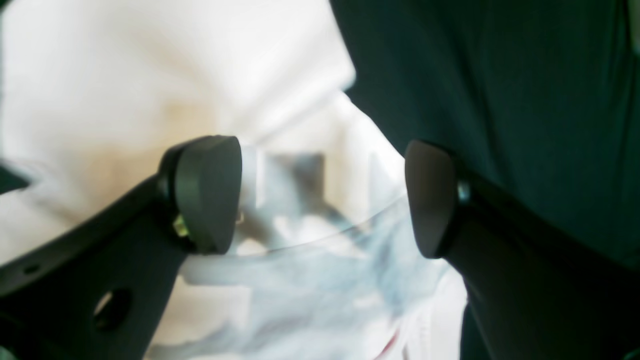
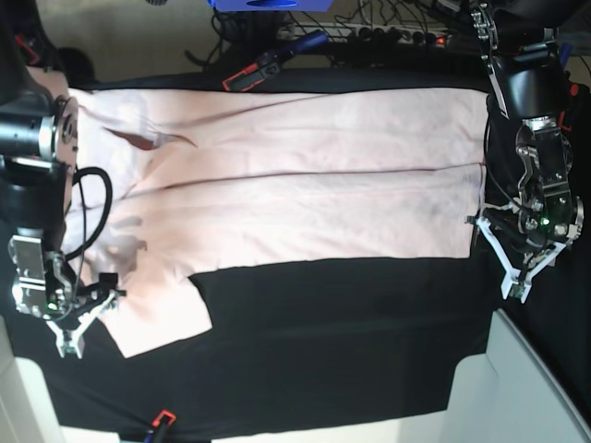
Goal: Fold the T-shirt properly
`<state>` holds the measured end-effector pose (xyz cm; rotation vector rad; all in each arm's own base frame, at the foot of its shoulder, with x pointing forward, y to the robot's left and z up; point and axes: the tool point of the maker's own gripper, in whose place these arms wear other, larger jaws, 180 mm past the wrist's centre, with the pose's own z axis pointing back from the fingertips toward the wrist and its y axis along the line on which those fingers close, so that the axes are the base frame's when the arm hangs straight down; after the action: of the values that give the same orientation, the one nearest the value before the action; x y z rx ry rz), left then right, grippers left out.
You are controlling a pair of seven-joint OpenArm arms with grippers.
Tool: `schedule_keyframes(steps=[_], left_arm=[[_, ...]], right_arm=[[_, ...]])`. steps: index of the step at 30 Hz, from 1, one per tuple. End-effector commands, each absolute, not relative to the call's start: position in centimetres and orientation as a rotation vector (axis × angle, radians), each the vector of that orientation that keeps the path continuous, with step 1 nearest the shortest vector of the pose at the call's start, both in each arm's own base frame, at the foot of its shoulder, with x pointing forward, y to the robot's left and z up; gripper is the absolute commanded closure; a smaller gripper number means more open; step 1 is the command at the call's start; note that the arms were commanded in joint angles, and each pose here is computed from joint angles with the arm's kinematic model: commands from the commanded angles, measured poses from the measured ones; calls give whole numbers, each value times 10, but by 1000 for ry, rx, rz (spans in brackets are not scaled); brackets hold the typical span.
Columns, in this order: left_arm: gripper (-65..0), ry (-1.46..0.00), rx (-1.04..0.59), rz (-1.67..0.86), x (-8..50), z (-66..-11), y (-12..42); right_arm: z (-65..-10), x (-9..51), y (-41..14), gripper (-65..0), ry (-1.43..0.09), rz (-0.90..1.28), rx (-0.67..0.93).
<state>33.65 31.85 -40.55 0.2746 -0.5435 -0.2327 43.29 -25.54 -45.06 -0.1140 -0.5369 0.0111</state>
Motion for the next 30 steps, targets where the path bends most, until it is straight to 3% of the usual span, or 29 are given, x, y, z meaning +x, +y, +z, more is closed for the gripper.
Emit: schedule_keyframes(steps=[1,7,30], left_arm=[[-405,-593,298,-227,348,-389,326],[-405,-585,307,-229,346,-389,331],[-405,-583,304,-229,345,-390,330]], right_arm=[[-435,454,-252,-486,-589,1,-97],[-464,448,-230,-486,-577,-11,-31],[-454,464,-208,-485,-618,-1,9]])
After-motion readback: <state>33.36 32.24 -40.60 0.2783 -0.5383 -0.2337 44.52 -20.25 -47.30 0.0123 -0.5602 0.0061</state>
